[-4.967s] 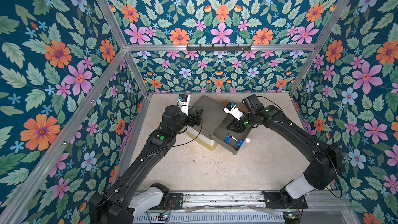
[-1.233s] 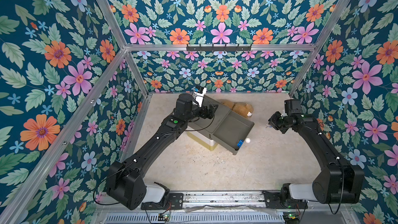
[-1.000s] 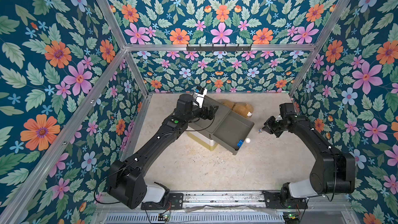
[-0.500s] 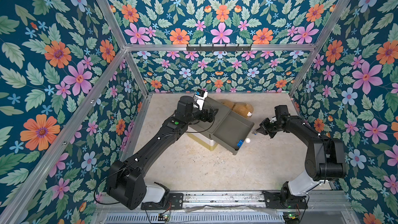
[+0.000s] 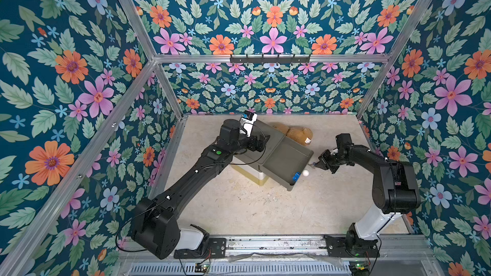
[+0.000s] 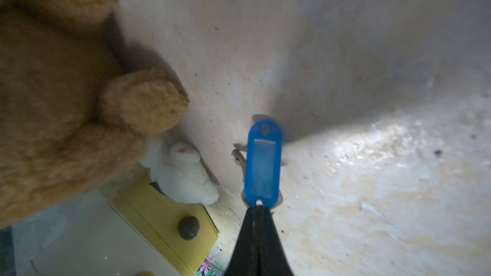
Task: Take the keys out of the drawer
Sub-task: Place the key at the center of the board.
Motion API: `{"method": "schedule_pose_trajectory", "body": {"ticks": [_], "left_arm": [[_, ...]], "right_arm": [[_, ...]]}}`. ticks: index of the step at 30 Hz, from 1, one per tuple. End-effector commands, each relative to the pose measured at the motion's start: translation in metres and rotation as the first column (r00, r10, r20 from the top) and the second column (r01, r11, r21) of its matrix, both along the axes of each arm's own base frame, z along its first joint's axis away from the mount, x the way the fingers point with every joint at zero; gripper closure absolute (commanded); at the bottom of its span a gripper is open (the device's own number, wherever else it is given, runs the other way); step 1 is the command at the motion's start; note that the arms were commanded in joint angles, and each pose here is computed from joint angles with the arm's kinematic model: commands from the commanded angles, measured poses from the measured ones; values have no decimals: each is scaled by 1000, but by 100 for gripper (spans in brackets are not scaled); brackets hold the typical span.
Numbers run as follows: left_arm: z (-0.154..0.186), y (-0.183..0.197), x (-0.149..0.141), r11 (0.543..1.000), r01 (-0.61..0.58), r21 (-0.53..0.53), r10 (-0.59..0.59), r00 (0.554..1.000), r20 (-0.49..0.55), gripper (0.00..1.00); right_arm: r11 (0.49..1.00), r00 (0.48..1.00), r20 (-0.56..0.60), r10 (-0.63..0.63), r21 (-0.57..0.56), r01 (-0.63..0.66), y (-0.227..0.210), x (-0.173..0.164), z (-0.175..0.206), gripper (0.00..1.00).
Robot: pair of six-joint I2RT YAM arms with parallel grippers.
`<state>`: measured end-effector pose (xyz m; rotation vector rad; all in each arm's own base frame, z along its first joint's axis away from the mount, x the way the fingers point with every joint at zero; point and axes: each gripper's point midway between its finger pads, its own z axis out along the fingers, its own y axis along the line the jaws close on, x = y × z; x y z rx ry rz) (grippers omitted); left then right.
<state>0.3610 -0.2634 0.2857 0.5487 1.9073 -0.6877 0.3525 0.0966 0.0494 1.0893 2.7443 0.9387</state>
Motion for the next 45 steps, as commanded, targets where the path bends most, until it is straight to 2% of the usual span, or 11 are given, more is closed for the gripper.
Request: {"method": "schedule_pose_trajectory", "body": {"ticks": [1, 11, 18, 25, 32, 38, 41, 45], "left_arm": [[-1, 0, 1, 1000, 0, 13, -1, 1000, 13, 1], [-8, 1, 1, 999, 5, 38, -5, 1000, 15, 1], [-11, 3, 0, 999, 1, 45, -2, 1000, 24, 1], [-12, 5, -2, 999, -3, 44, 2, 1000, 31, 1], [-12, 7, -2, 999, -8, 43, 7, 999, 36, 1], [-5, 10, -2, 999, -24, 47, 21, 998, 66, 1], [0, 14, -2, 998, -40, 47, 35, 995, 94, 1], [6, 19, -3, 997, -58, 41, 53, 990, 132, 1]], "right_arm": [[1000, 1000, 3, -4, -22, 4, -5, -1, -5, 100], [997, 999, -20, -34, -64, 33, -26, -9, -10, 100], [996, 999, -32, -39, -86, 36, -31, -12, -11, 89], [993, 999, -32, -42, -111, 39, -35, -14, -7, 68], [990, 999, -1, -49, -135, 49, -39, -8, 7, 61], [984, 972, 231, -45, -155, 83, -44, 25, 86, 59], [988, 921, 390, -8, -138, 67, -33, 43, 140, 59], [980, 833, 532, 154, -192, -59, 9, 54, 204, 58]]}}
